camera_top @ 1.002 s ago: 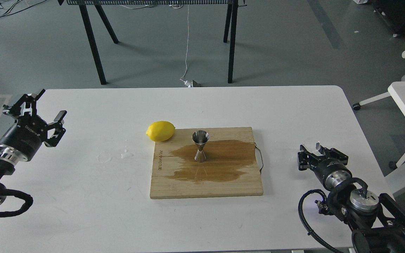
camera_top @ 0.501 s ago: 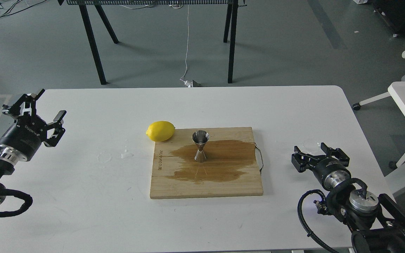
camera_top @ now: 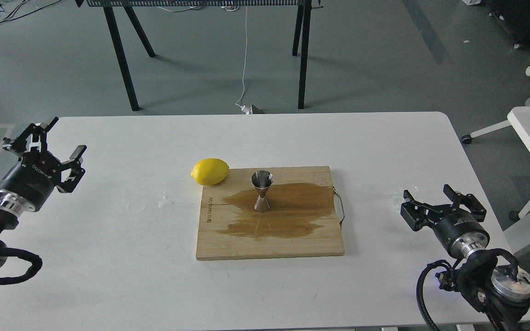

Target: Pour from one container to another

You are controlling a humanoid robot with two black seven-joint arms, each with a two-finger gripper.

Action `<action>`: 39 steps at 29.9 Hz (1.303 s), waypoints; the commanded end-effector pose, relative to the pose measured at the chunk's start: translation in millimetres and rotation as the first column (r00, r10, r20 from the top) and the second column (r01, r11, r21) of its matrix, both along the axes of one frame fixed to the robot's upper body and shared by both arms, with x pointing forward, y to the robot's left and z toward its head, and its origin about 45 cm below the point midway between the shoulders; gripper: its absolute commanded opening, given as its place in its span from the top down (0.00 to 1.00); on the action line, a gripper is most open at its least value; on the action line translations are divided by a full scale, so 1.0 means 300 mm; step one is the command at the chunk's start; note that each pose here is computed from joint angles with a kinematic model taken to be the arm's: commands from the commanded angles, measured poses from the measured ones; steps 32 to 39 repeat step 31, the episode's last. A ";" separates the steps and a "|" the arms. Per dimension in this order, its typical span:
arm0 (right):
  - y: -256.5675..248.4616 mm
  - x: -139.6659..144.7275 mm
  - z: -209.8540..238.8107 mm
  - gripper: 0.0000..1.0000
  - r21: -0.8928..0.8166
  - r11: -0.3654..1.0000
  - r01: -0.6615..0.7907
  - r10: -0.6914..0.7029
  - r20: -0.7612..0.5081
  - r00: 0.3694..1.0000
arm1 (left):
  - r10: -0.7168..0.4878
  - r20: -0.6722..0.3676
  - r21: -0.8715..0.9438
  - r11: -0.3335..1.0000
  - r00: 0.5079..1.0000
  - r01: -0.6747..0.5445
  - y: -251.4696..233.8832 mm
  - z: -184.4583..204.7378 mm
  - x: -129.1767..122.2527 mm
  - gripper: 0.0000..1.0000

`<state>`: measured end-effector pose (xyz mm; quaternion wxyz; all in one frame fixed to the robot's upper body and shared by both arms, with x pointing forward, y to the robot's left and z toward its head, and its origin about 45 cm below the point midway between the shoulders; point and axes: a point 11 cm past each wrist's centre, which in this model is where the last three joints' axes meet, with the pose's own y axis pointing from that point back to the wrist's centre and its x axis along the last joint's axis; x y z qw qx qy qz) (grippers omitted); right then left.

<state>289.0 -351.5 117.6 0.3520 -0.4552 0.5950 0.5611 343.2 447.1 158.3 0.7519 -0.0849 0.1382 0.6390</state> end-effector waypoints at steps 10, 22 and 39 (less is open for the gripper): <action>-0.047 0.144 0.321 0.01 -0.524 0.832 -0.182 0.404 0.348 0.846 | 0.007 -0.011 0.008 1.000 1.000 -0.006 0.012 -0.011 -0.010 0.15; -0.094 0.228 0.137 0.01 -0.563 0.796 -0.225 0.415 0.235 0.879 | 0.005 -0.015 0.004 1.000 1.000 -0.004 0.005 -0.017 -0.012 0.15; -0.068 0.216 0.055 0.01 -0.497 0.842 -0.208 0.357 0.225 0.907 | 0.004 -0.010 0.006 1.000 1.000 -0.004 0.006 -0.011 -0.007 0.15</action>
